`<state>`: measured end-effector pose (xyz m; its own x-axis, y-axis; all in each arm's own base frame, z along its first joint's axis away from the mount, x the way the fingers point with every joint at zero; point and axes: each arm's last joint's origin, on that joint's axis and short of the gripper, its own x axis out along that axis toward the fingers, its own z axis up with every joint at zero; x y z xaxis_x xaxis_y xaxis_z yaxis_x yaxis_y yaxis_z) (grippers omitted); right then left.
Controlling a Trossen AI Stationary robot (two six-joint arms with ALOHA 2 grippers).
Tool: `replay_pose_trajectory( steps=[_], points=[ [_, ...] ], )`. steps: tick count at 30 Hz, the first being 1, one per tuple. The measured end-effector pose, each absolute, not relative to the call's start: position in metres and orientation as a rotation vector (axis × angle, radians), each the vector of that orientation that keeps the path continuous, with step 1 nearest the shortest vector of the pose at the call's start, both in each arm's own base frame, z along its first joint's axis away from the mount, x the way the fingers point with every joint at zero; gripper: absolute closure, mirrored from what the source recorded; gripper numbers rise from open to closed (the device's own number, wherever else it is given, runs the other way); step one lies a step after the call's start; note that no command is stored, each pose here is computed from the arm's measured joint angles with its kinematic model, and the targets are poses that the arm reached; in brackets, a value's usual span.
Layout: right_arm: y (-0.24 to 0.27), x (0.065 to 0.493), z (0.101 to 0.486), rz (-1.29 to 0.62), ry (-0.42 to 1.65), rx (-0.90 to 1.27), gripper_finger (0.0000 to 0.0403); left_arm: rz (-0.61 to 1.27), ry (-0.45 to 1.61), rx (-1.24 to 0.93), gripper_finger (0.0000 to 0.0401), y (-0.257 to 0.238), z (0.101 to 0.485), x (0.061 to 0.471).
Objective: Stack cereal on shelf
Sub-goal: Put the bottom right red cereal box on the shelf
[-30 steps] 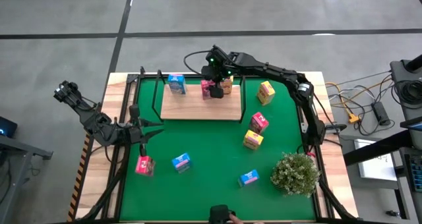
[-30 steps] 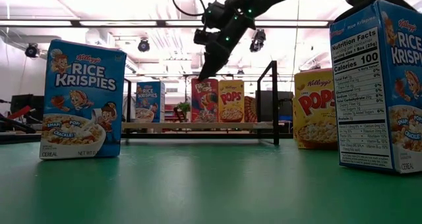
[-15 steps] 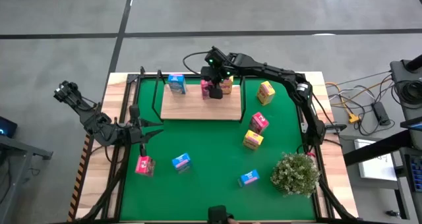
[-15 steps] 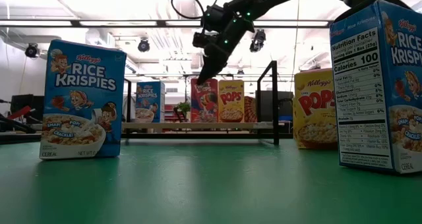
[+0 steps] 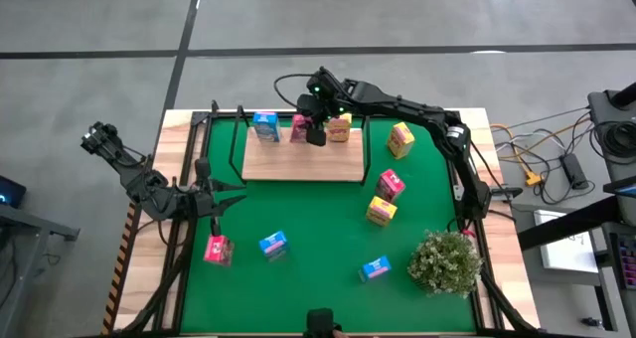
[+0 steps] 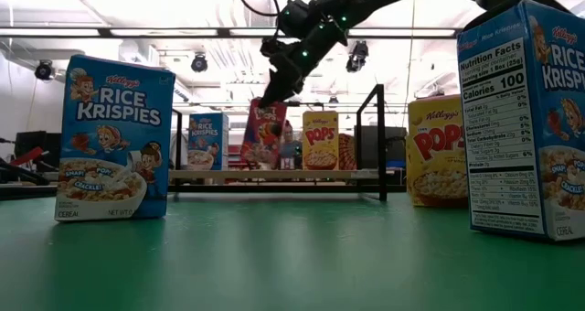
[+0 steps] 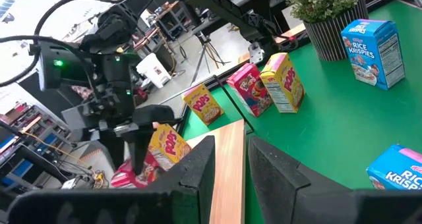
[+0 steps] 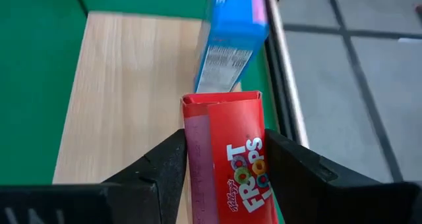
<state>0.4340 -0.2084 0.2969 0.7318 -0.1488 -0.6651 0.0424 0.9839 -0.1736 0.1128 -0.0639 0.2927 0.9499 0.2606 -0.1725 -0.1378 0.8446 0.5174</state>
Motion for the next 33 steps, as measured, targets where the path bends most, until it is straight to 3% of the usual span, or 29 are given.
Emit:
replay_pose_trajectory(
  steps=[17, 33],
  points=[
    [-0.209, 0.437, 0.2885, -0.163, 0.775, -0.167, 0.0222, 0.212, 0.242, 0.525, 0.0324, -0.064, 0.2926, 0.1128],
    [-0.2095, 0.4375, 0.2891, -0.161, 0.767, -0.184, 0.0162, 0.213, 0.241, 0.522, 0.0324, -0.0639, 0.2926, 0.1129]
  ],
)
